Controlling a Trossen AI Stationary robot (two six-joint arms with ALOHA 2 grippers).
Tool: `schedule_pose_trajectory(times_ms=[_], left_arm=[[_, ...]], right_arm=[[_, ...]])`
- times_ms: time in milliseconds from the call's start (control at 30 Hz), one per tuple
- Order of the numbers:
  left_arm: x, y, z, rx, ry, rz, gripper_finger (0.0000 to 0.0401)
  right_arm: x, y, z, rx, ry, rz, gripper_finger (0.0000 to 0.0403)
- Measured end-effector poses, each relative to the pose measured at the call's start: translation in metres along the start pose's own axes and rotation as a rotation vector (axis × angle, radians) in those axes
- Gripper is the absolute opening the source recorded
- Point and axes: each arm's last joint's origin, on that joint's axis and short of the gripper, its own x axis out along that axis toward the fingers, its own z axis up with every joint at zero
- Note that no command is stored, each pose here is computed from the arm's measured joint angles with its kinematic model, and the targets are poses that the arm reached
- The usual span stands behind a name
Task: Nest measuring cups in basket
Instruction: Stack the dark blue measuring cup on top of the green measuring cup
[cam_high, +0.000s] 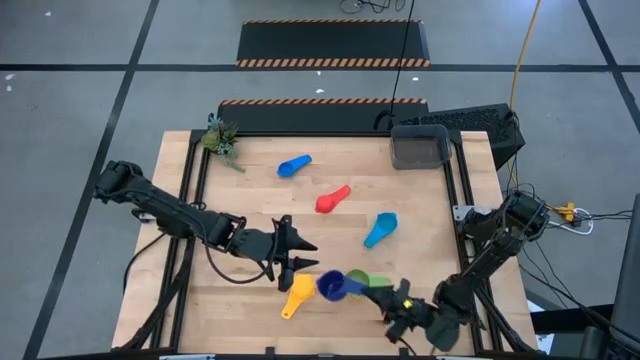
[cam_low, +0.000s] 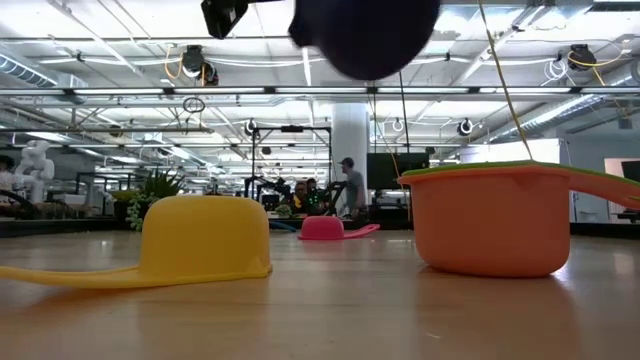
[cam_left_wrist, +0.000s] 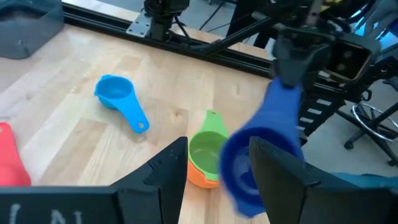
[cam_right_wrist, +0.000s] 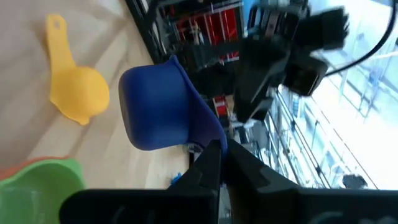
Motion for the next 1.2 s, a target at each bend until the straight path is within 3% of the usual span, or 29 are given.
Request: schedule_pose_trajectory(times_ms=[433,600,800,1000,1200], left_arm=[[0.000,0.001,0.001,-0.051,-0.002,0.002,0.0175],[0.000,0.001,0.001,-0.051,-0.002,0.002,0.0175],[0.000,0.001,0.001,-0.051,-0.005,0.000,0.0175],[0.000,0.000,0.002,-0.037,-0.013,-0.002,0.0175],[0.000,0.001,0.002,-0.022,-0.021,0.014,0.0175]], right_arm=[[-0.040,0.006,0.010,-0.067,-0.105,0.026,0.0000],[-0.056,-0.007,0.008,-0.015,-0.147,0.034,0.0000],[-0.065,-0.043,-0.018,0.056,-0.182,0.029,0.0000],[-0.045,-0.076,-0.060,0.123,-0.289,0.042,0.0000],[-0.030,-0.076,-0.095,0.196,-0.372,-0.003,0.0000]])
